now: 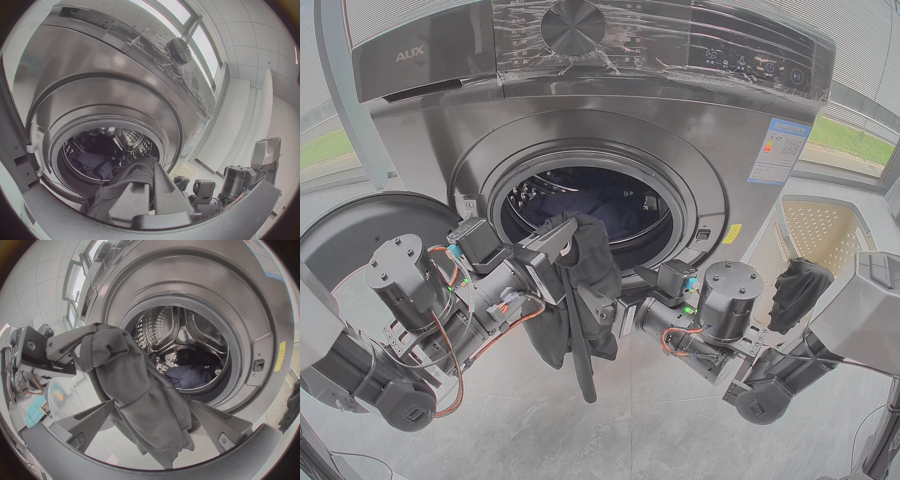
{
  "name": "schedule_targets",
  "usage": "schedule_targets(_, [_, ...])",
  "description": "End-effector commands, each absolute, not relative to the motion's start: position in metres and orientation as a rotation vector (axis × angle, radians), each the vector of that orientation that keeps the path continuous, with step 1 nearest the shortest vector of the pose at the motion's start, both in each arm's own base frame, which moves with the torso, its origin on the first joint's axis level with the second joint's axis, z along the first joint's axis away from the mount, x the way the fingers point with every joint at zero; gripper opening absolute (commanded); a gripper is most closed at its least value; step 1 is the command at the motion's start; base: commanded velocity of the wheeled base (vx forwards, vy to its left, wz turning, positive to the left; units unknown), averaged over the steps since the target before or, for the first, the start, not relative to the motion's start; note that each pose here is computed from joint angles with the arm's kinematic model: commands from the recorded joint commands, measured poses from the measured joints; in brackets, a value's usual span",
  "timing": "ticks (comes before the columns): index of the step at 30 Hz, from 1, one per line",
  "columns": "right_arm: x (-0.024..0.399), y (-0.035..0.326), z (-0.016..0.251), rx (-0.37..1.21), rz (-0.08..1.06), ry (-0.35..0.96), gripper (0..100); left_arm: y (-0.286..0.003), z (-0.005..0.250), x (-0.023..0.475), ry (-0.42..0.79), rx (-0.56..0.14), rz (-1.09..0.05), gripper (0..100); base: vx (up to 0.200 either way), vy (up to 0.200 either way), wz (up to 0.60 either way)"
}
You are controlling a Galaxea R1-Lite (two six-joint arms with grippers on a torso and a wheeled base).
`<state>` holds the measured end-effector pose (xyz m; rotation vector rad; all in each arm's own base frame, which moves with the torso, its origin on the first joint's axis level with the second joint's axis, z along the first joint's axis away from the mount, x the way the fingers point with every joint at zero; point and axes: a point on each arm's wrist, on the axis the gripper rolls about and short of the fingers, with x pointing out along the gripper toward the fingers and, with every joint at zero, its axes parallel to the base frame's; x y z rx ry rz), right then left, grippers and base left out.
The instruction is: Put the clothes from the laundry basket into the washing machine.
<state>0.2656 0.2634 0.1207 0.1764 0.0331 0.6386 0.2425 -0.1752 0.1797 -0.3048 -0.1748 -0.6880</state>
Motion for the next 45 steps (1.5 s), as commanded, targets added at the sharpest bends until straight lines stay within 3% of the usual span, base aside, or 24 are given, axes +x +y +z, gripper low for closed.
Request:
schedule_targets(1, [0.278,0.274,0.114,0.178,0.639,0.023,100,-0.174,0.180,0.241,-0.174,-0.305,-0.689,0,0.000,0.000,0.00])
schedule_targets(17, [0.294,0.288,0.102,0.174,0.645,0.001,100,-0.174,0.181,0.241,-0.180,-0.308,-0.677,0,0.000,0.000,0.00])
schedule_targets(30, [0.319,0.262,0.098,0.166,0.554,0.010,100,-0.173,0.181,0.240,-0.190,-0.312,-0.676,0,0.000,0.000,0.00])
schedule_targets(45, [0.310,0.286,0.099,0.162,0.616,-0.009,100,-0.173,0.179,0.240,-0.184,-0.310,-0.676,0,0.000,0.000,0.00])
